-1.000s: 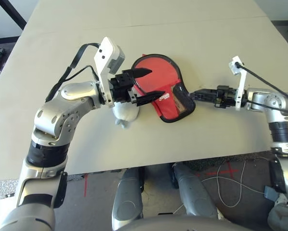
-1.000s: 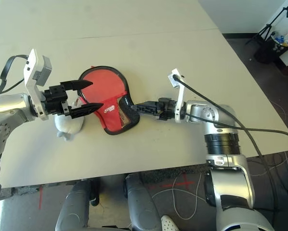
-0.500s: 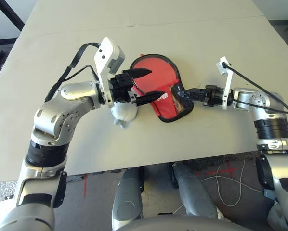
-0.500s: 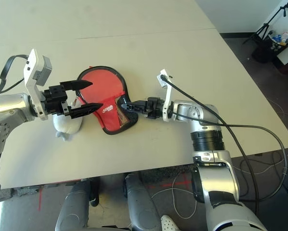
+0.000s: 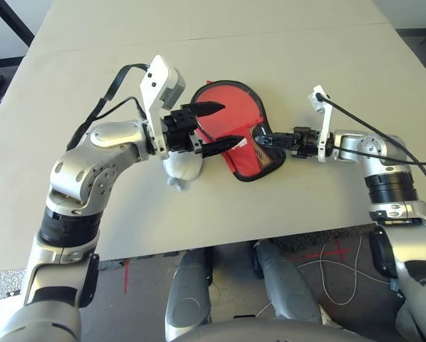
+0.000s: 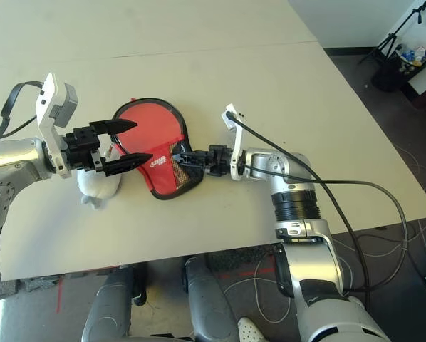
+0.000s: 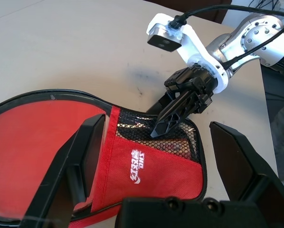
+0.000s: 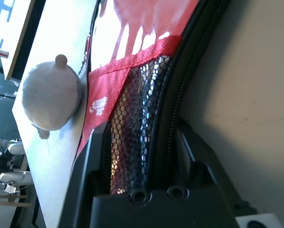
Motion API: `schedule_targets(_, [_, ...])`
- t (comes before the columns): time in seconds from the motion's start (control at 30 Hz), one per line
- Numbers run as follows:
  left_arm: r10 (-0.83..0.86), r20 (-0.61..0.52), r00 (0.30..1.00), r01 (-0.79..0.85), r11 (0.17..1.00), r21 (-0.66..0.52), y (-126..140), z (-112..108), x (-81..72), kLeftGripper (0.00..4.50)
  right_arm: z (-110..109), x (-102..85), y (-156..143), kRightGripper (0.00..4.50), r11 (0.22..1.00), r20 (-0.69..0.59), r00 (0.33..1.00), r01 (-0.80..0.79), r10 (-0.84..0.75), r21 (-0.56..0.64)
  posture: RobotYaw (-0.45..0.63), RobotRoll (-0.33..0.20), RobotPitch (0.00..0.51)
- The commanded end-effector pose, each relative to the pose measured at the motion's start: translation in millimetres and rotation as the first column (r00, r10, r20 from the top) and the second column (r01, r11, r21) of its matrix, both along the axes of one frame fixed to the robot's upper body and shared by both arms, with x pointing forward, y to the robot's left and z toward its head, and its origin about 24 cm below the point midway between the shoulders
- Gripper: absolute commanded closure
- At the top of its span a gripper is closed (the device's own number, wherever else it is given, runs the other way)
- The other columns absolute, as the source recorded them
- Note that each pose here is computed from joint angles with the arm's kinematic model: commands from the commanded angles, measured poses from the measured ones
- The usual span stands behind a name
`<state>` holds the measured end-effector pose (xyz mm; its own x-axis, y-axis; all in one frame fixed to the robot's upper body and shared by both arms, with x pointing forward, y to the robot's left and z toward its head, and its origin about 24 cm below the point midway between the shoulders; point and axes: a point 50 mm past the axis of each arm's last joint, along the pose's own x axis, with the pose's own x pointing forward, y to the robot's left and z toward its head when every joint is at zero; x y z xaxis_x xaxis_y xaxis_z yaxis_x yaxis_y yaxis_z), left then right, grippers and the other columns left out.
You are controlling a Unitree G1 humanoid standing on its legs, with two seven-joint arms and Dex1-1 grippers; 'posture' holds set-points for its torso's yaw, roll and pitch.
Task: Store the ping-pong paddle in its case and zip it.
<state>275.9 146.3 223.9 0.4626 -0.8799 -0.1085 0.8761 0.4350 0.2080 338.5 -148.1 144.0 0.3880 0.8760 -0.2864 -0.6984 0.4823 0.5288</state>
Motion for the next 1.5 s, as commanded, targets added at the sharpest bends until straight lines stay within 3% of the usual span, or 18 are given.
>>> schedule_targets(0.03, [-0.007, -0.001, 1.0, 0.007, 1.0, 0.013, 0, -1, -0.7, 0.0, -10, -2.8, -5, 3.02, 0.998, -0.057, 0.998, 0.008, -0.012, -0.061, -0.02, 0.0, 0.29])
schedule_targets(0.2, [-0.006, -0.002, 1.0, 0.006, 1.0, 0.01, -2, -2, -0.6, 0.0, -15, -3.3, -13, 4.48, 0.994, -0.092, 0.995, 0.038, -0.047, -0.098, -0.02, 0.0, 0.291])
schedule_targets(0.7, [-0.007, 0.001, 1.0, 0.007, 1.0, 0.013, -1, -2, 0.7, 0.0, -25, -16.3, -35, 4.48, 0.983, -0.171, 0.977, 0.097, -0.124, -0.159, -0.03, 0.0, 0.293])
schedule_targets(1.17, [-0.014, -0.003, 1.0, 0.014, 1.0, 0.012, -2, -4, 1.2, 0.0, -36, -62.0, -53, 4.48, 0.977, -0.305, 0.948, 0.027, -0.093, -0.214, -0.04, 0.0, 0.294])
schedule_targets(1.5, [-0.016, -0.003, 1.0, 0.016, 1.0, 0.008, -3, -5, 2.0, 0.0, -37, -88.4, -46, 4.48, 0.979, -0.379, 0.925, -0.052, -0.026, -0.195, -0.04, 0.0, 0.296])
